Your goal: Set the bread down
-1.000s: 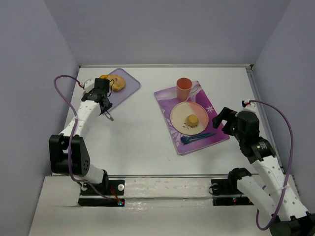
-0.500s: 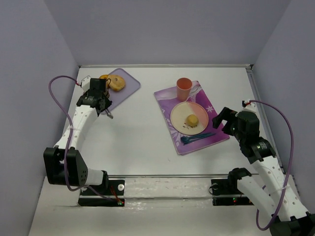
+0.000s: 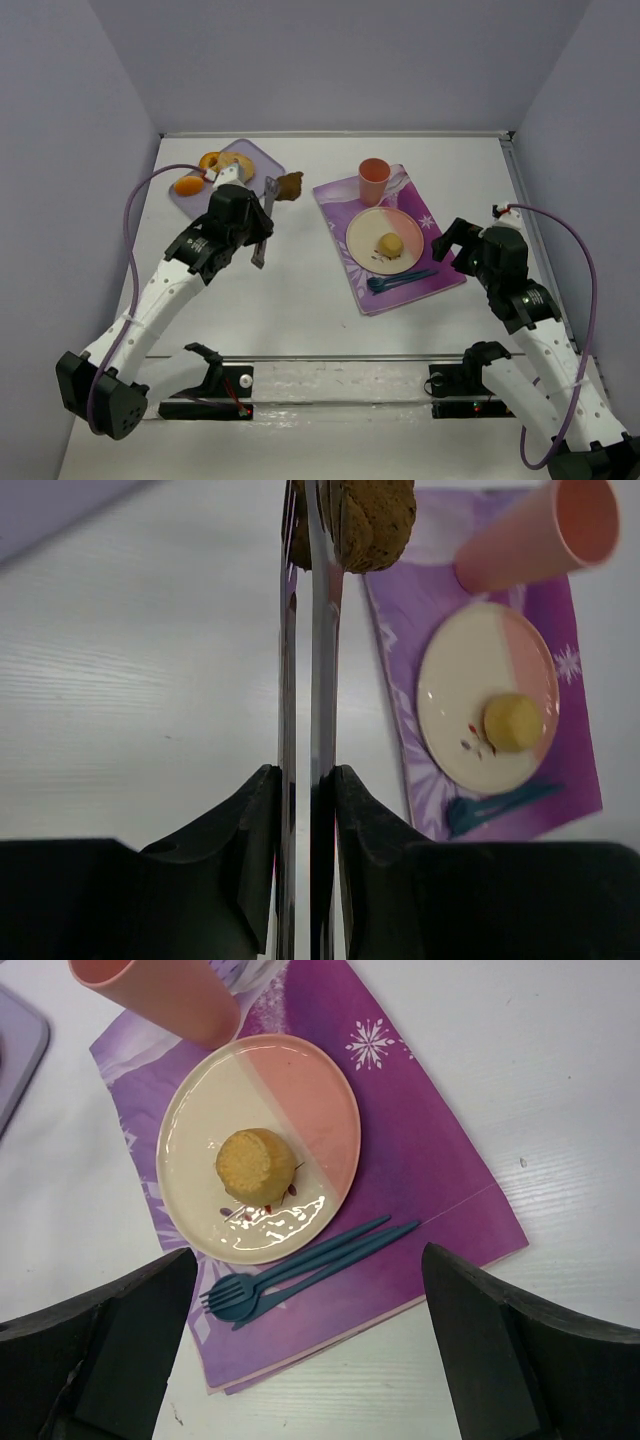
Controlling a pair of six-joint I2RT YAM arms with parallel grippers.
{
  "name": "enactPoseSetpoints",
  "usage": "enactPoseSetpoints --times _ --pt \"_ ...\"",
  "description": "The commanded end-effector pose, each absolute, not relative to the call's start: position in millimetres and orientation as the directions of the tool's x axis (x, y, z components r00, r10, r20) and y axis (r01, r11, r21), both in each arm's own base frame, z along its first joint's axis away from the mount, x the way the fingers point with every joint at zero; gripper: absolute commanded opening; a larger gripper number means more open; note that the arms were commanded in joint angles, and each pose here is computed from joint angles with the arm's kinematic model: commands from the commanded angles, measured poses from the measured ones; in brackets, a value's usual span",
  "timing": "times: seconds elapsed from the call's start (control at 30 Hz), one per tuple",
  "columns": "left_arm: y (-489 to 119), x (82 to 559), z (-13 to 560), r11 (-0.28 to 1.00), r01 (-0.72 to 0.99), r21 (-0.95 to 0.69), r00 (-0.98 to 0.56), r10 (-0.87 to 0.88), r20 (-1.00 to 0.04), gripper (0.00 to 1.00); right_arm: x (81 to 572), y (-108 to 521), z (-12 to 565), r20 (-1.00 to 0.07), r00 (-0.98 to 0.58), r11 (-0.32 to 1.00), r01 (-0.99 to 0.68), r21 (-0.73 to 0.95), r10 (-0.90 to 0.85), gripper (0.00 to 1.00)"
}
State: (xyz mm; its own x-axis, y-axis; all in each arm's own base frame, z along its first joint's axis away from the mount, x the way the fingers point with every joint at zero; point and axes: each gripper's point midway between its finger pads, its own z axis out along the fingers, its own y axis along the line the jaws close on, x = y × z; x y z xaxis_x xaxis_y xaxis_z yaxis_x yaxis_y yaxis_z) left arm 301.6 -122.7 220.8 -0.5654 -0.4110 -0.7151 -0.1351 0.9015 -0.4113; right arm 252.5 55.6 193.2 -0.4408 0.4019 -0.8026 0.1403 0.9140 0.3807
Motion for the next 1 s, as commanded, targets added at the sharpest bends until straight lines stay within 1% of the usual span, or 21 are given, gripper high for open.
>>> enactPoseSetpoints --times 0.0,0.03,0.13,0.23,0.27,0.33,0.5,0.6,0.77,0.8,0.83,0.9,0.93,0.97 --pt "-182.9 279.5 232.6 0.892 0.120 -0.437 -0.597 -0.287 -0.750 0.06 257.0 56.5 204.8 -0.824 -0.397 0.912 0.116 0.392 0.405 1.00" --pt "-202.0 271.3 232.3 0.883 0.185 -0.431 -0.604 -0.243 -0.759 0.06 256.5 56.7 204.8 -0.824 -0.397 0.912 0.114 0.394 0.405 1.00" --pt "-236.4 266.8 219.1 0.879 0.254 -0.403 -0.635 -0.163 -0.755 0.06 256.4 55.8 205.5 -0.826 -0.394 0.913 0.116 0.391 0.404 1.00" --pt "-258.8 270.1 219.1 0.879 0.287 -0.382 -0.635 -0.124 -0.762 0.06 256.7 56.2 205.5 -0.825 -0.394 0.913 0.115 0.392 0.404 1.00" --pt "-270.7 269.7 208.5 0.883 0.303 -0.359 -0.650 -0.085 -0.755 0.06 256.5 55.8 204.5 -0.825 -0.396 0.913 0.117 0.390 0.403 1.00" --pt "-284.7 273.5 207.7 0.886 0.318 -0.338 -0.646 -0.058 -0.761 0.06 256.5 55.8 204.5 -0.825 -0.396 0.913 0.117 0.390 0.403 1.00" --pt "-306.4 279.7 201.5 0.877 0.357 -0.323 -0.645 -0.019 -0.764 0.06 256.5 55.8 203.4 -0.824 -0.397 0.913 0.118 0.390 0.403 1.00" --pt "-323.4 274.8 195.4 0.861 0.400 -0.314 -0.649 0.025 -0.760 0.06 257.1 55.9 202.6 -0.824 -0.401 0.914 0.119 0.387 0.401 1.00" --pt "-331.4 273.9 185.8 0.863 0.407 -0.300 -0.658 0.050 -0.752 0.07 256.8 55.6 202.6 -0.824 -0.400 0.915 0.120 0.386 0.401 1.00" --pt "-332.1 273.6 185.8 0.862 0.410 -0.299 -0.657 0.052 -0.752 0.11 256.8 55.5 202.6 -0.825 -0.399 0.915 0.119 0.385 0.400 1.00" --pt "-332.1 272.8 184.2 0.862 0.410 -0.297 -0.659 0.056 -0.750 0.22 256.8 55.6 202.6 -0.825 -0.399 0.914 0.120 0.387 0.401 1.00" --pt "-332.6 271.8 183.9 0.861 0.414 -0.296 -0.660 0.060 -0.749 0.30 256.3 54.9 203.4 -0.826 -0.395 0.914 0.121 0.387 0.402 1.00" --pt "-331.9 270.8 182.8 0.862 0.414 -0.292 -0.662 0.065 -0.747 0.37 256.4 54.9 203.0 -0.826 -0.397 0.915 0.121 0.385 0.400 1.00" --pt "-331.6 271.5 182.6 0.865 0.411 -0.290 -0.662 0.064 -0.747 0.40 256.4 54.9 203.0 -0.826 -0.397 0.915 0.121 0.385 0.400 1.00"
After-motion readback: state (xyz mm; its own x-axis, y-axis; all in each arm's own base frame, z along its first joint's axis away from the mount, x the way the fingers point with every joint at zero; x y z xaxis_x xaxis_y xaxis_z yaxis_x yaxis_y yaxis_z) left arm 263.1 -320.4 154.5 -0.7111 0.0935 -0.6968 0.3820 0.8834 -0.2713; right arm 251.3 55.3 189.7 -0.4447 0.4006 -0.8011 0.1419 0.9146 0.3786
